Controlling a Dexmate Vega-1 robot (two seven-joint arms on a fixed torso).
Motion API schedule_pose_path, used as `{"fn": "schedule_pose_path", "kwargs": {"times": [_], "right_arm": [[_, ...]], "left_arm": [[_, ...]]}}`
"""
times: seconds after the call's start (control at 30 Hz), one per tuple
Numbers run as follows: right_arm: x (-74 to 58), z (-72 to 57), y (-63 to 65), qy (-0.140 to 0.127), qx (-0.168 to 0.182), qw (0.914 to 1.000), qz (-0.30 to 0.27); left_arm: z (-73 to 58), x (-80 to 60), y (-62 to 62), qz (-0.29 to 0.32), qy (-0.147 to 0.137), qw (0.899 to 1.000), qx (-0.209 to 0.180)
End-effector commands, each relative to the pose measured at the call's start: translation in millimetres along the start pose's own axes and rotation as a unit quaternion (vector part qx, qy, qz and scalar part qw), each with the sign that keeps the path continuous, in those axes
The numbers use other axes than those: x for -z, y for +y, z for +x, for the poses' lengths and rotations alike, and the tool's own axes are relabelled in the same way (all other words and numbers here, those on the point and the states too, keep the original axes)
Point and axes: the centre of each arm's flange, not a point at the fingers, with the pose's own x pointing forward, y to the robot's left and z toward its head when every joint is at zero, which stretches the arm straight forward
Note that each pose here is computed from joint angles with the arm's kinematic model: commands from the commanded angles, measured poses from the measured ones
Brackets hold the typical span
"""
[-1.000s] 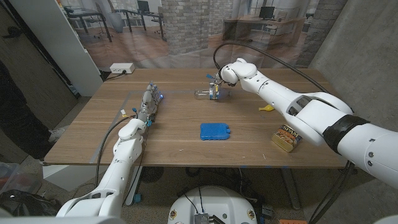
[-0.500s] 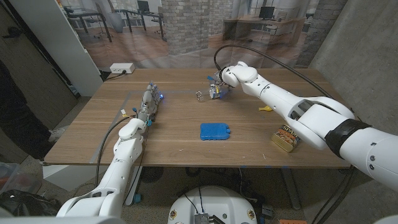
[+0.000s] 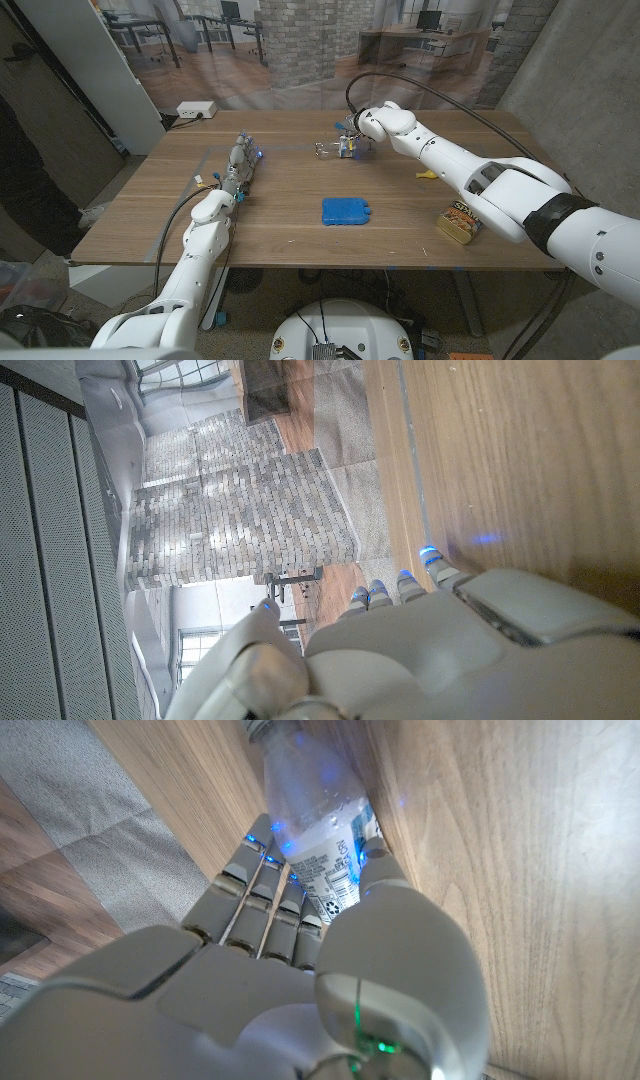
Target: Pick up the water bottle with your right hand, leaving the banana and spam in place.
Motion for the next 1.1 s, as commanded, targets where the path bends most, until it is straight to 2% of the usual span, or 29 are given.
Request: {"fn": "schedule_pose_path", "kwargs": {"times": [0.03,1.1], "right_arm": [[4.7,-3.1,-2.6,-0.003,0.018,0.9997,0.016],[18.2,-26.9,-21.8,0.011,0.086,0.9955,0.038]], "left_arm": [[2.7,-0.7,-0.8,0.001,0.000,1.000,0.003],[5.8,-7.2,-5.7,0.006,-0.005,1.000,0.010]]}}
